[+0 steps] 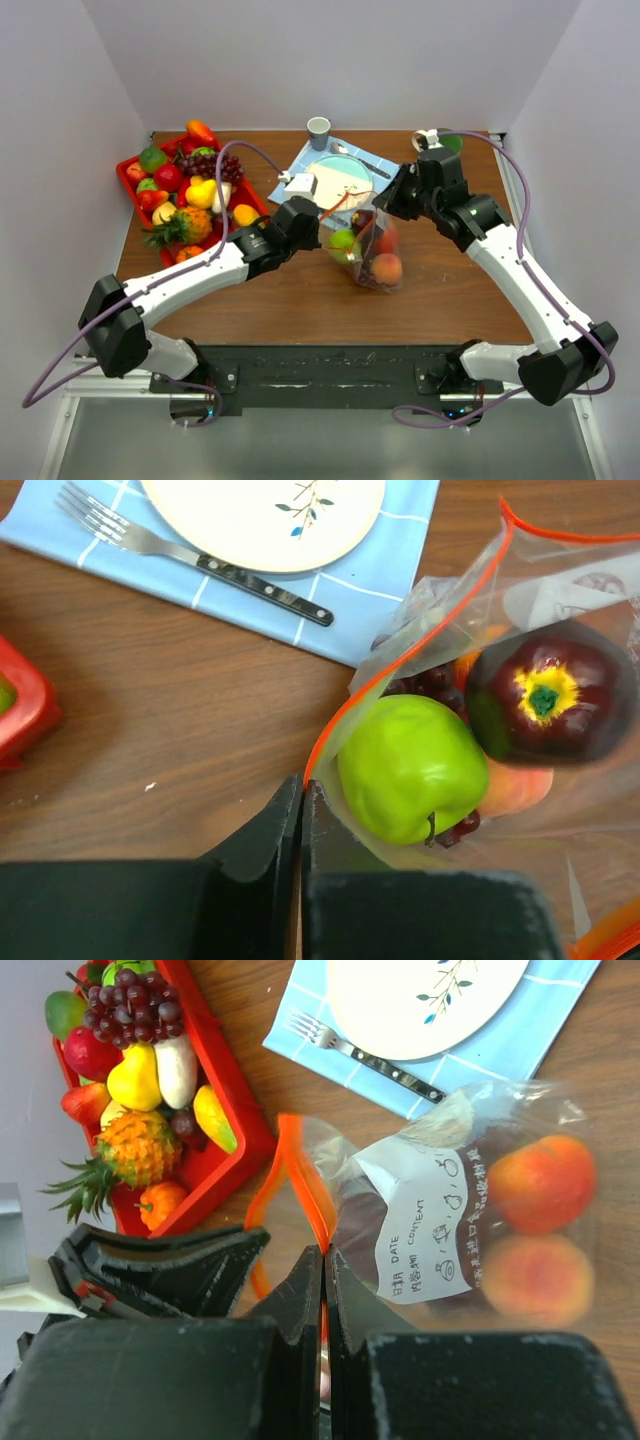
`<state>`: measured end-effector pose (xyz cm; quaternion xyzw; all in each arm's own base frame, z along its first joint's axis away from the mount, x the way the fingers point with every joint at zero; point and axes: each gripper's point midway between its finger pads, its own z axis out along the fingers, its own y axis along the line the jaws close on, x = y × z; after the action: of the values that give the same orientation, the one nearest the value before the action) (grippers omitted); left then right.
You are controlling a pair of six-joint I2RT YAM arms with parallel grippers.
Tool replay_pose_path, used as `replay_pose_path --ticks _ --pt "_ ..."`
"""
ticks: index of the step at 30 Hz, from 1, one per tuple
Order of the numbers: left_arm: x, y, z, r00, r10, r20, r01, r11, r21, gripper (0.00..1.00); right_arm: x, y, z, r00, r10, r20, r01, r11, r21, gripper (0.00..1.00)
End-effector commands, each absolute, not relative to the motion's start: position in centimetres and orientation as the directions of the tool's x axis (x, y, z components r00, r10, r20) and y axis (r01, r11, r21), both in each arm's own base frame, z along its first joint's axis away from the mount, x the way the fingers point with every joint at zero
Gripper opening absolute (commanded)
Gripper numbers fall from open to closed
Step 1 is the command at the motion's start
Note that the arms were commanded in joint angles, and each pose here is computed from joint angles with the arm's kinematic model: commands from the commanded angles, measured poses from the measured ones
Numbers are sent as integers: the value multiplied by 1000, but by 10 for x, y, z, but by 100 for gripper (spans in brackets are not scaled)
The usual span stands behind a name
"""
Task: Place the food in the zip-top bag and seal the zipper
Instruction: Adjust the zipper food storage bag at the center of the board.
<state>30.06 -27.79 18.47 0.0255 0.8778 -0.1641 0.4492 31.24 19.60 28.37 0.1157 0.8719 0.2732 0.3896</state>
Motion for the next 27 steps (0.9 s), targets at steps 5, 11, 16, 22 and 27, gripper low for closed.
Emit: replay_pose_path --ticks 5,11,16,22,27 --pt "289 -353 257 -514 -149 -845 365 853 -373 0 334 202 293 -634 396 -664 -47 837 544 0" --pt "291 -344 242 -531 -134 -837 351 864 -360 10 336 191 297 -611 384 -692 -30 862 506 0" --pt "304 -315 251 -504 -184 -844 294 882 -368 40 332 191 317 -589 394 -706 -63 848 526 0" --pt "338 -230 279 -396 -288 -872 92 932 -350 59 326 197 311 -606 390 -693 -88 833 546 0" --pt "365 -155 261 -353 -332 -875 -166 942 -290 71 325 199 315 -602 392 -696 -109 823 558 0"
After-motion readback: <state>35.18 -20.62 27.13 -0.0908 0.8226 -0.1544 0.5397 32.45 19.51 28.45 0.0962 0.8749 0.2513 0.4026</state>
